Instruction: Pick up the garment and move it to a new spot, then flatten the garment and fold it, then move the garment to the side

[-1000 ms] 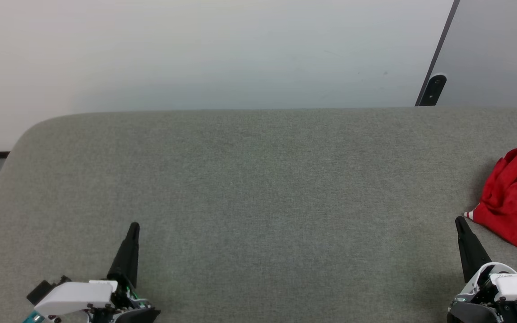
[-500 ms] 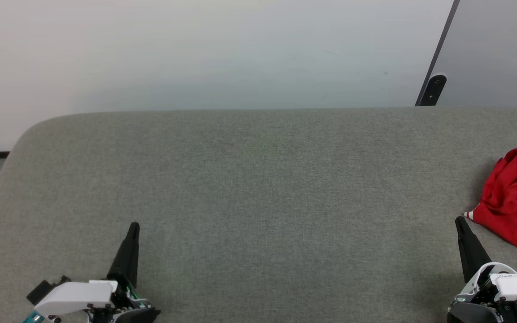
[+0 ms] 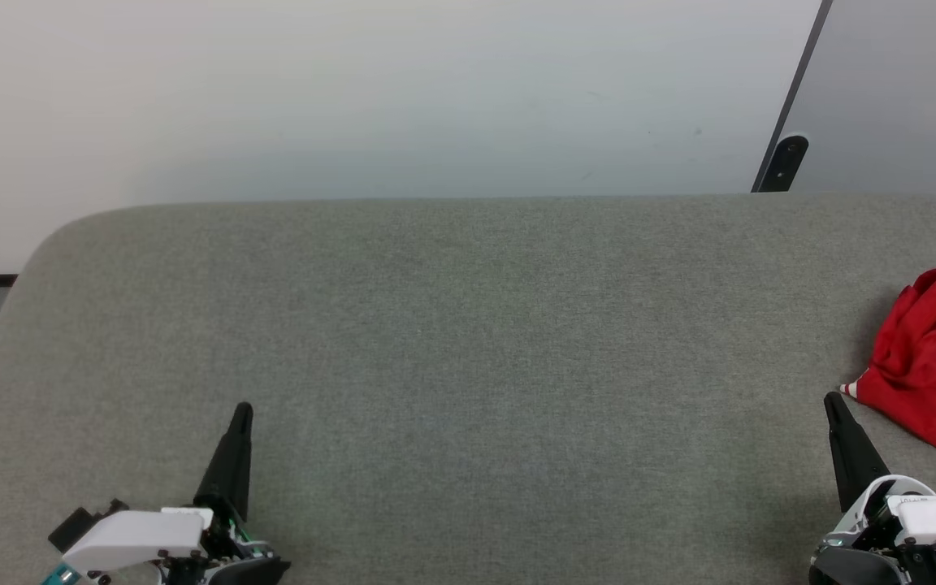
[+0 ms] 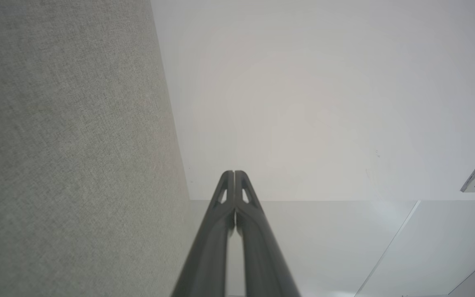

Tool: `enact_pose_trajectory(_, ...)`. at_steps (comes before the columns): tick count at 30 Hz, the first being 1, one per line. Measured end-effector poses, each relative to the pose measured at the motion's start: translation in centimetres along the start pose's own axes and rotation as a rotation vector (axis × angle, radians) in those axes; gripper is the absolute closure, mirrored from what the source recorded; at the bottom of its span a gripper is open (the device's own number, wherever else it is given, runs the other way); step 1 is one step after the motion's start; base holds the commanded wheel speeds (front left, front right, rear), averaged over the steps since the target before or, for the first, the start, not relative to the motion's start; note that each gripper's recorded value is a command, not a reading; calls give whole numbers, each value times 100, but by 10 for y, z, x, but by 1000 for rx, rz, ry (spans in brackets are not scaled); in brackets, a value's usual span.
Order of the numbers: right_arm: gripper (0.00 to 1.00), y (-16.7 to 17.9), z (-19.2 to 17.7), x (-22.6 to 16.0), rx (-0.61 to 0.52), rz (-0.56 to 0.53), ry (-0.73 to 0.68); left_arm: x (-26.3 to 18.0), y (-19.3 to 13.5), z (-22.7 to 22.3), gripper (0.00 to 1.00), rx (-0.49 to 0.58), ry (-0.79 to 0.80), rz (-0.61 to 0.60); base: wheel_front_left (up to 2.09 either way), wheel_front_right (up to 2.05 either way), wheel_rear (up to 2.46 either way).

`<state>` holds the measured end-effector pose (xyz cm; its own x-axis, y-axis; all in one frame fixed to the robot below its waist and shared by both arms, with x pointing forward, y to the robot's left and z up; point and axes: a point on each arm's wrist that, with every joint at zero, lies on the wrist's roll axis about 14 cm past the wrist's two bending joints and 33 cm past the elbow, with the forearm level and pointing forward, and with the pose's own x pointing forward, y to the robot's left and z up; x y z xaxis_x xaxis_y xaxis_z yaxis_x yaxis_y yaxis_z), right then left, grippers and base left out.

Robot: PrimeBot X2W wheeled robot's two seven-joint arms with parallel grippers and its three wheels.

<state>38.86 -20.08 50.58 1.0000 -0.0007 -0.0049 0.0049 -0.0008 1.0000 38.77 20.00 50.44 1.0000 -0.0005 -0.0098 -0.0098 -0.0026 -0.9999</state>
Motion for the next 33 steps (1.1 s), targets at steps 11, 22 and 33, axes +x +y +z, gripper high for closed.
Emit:
enact_pose_trajectory(11, 100, 0, 0, 0, 0, 0, 0, 0, 0, 0, 100, 0, 0, 0, 0, 0, 0)
enact_pose_trajectory(22, 100, 0, 0, 0, 0, 0, 0, 0, 0, 0, 100, 0, 0, 0, 0, 0, 0)
enact_pose_trajectory(33, 100, 0, 0, 0, 0, 0, 0, 0, 0, 0, 100, 0, 0, 0, 0, 0, 0)
